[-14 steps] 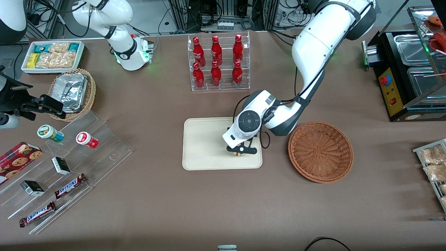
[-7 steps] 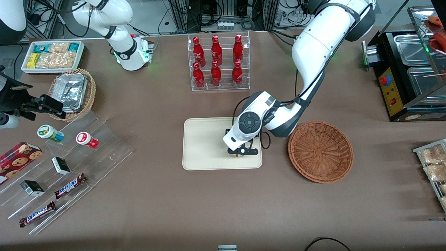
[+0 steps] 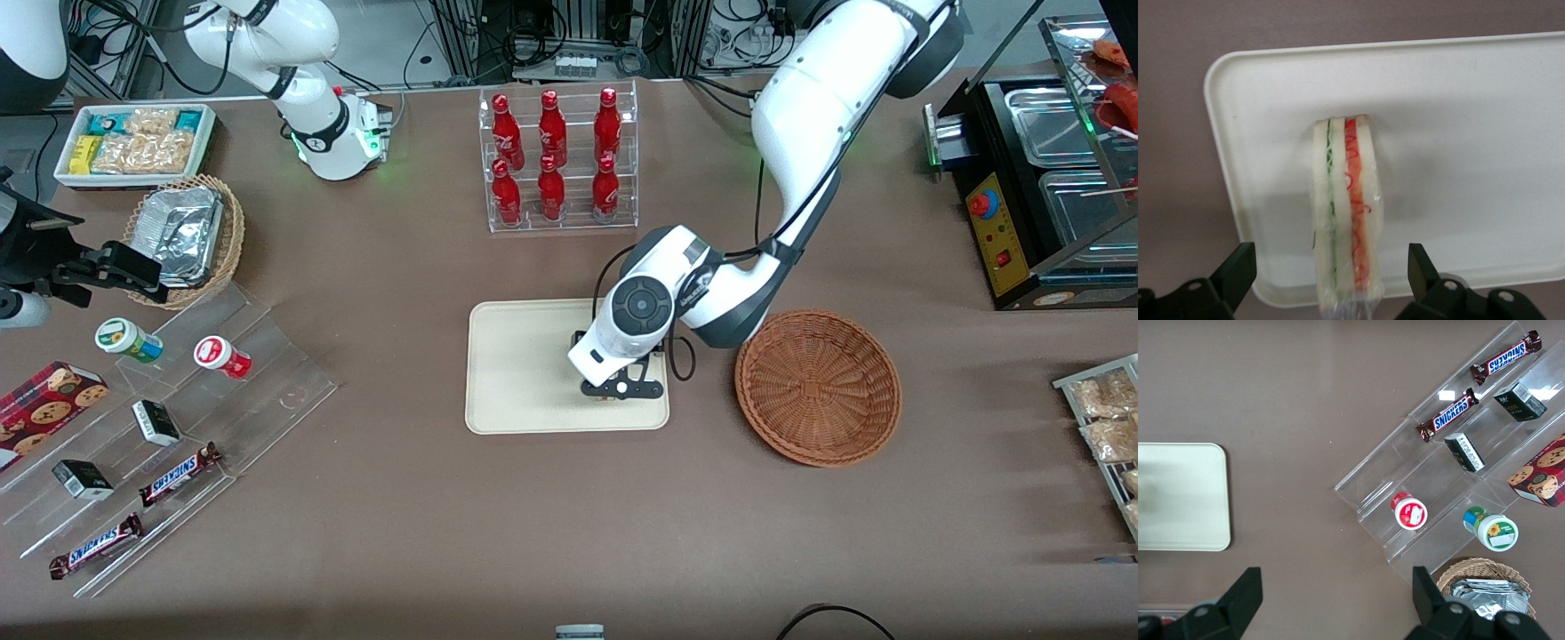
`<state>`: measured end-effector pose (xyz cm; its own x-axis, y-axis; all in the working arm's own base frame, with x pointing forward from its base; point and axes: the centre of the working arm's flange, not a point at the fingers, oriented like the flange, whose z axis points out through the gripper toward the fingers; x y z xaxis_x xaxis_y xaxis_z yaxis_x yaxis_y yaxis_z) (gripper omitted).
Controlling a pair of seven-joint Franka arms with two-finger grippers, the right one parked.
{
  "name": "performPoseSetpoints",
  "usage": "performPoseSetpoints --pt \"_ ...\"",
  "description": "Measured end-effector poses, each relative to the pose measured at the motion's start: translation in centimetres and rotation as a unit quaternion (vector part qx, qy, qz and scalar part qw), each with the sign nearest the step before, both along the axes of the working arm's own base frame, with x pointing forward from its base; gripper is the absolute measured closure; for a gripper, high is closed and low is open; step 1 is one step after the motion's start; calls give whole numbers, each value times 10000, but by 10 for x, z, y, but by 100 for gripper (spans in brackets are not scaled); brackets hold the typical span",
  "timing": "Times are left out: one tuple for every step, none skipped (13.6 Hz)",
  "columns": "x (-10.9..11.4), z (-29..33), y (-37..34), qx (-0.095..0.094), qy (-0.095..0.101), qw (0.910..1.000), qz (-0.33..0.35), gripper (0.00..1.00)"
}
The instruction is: Place sandwich from basket to tray
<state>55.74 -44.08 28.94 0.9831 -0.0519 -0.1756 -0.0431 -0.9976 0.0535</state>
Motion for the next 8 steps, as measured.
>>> performPoseSetpoints --pt "2 16 7 56 -7 10000 45 0" --pt "7 33 17 88 -46 9999 122 0" --pt "14 51 29 85 -120 9997 217 0" --pt "21 68 41 65 -210 9993 315 0" --pt "27 85 55 83 -259 9988 411 0" --pt "31 100 71 143 -253 9984 480 0" --pt "36 115 89 187 -248 9984 472 0" --pt "41 129 107 207 -265 9985 428 0"
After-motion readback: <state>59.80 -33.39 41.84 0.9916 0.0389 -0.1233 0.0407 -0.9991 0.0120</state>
